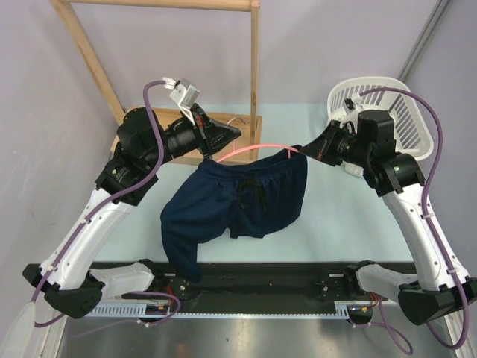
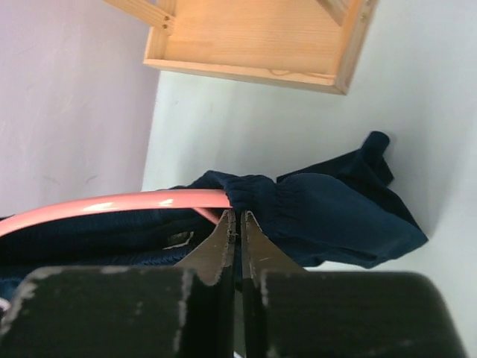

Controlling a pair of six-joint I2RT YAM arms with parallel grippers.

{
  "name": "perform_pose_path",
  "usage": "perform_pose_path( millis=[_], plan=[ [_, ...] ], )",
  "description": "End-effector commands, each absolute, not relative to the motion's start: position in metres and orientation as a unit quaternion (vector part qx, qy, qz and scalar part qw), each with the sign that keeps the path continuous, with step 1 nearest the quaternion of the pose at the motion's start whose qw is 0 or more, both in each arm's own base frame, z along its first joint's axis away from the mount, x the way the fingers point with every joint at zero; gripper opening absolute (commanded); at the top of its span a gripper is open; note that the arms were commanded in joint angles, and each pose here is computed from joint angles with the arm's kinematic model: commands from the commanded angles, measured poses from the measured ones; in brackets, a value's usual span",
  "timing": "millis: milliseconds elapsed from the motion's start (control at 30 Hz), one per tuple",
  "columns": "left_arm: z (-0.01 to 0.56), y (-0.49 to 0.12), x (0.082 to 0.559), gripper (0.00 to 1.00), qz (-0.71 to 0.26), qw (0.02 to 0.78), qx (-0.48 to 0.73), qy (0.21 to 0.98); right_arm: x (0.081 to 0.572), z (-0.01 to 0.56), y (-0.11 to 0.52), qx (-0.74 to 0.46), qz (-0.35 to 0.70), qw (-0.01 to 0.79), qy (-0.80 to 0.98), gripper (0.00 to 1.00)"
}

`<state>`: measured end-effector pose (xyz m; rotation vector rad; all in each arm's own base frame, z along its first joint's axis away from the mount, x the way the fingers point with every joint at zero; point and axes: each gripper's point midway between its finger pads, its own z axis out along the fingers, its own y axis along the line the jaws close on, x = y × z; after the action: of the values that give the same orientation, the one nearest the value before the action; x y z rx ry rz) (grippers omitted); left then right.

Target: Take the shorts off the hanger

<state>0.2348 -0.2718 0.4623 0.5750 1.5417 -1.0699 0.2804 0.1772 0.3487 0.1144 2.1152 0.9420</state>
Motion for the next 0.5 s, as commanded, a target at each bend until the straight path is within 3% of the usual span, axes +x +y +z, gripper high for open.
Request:
perform_pose_path(
  millis=[0,467],
  plan=[
    [0.510,-0.261,0.205,0.00,-0.488,0.596,0.255,0.585,0.292,0.333,0.150,0.084,0.306,0.419,0.851,0.00],
    [0.512,-0.237,0.209,0.00,-0.451,0.653,0.225,0.565,0.300,0.278,0.094,0.136,0.176,0.401,0.888,0.00]
  ],
)
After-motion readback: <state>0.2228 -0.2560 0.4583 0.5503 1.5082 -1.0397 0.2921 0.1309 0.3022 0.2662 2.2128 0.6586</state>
